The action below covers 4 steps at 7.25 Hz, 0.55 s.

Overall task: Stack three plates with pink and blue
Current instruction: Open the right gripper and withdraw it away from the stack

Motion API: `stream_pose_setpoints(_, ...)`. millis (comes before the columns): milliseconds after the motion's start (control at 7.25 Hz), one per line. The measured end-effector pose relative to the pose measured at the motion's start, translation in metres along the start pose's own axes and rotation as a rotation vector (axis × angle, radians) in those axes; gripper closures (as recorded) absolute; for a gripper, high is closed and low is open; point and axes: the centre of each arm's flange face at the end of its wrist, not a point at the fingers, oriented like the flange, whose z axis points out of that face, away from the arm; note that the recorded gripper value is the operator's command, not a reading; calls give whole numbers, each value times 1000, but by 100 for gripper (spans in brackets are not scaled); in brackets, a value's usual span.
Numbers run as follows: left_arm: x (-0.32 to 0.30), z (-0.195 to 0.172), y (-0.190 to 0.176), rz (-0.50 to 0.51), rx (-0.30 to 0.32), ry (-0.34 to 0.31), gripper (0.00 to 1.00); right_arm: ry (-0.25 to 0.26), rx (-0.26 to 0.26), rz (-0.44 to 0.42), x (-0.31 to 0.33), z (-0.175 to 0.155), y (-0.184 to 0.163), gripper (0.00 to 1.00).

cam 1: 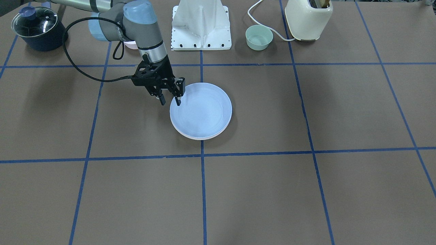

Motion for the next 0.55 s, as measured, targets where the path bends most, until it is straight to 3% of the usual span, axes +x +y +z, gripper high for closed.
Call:
stream_pose_setpoints(276, -9, 13, 14, -33, -30, -1, 0, 78, -40, -72, 9, -24, -85, 0)
stream_pose_setpoints(552, -18, 24, 25, -76, -62, 2, 0, 151, -109, -204, 68, -61, -200, 0)
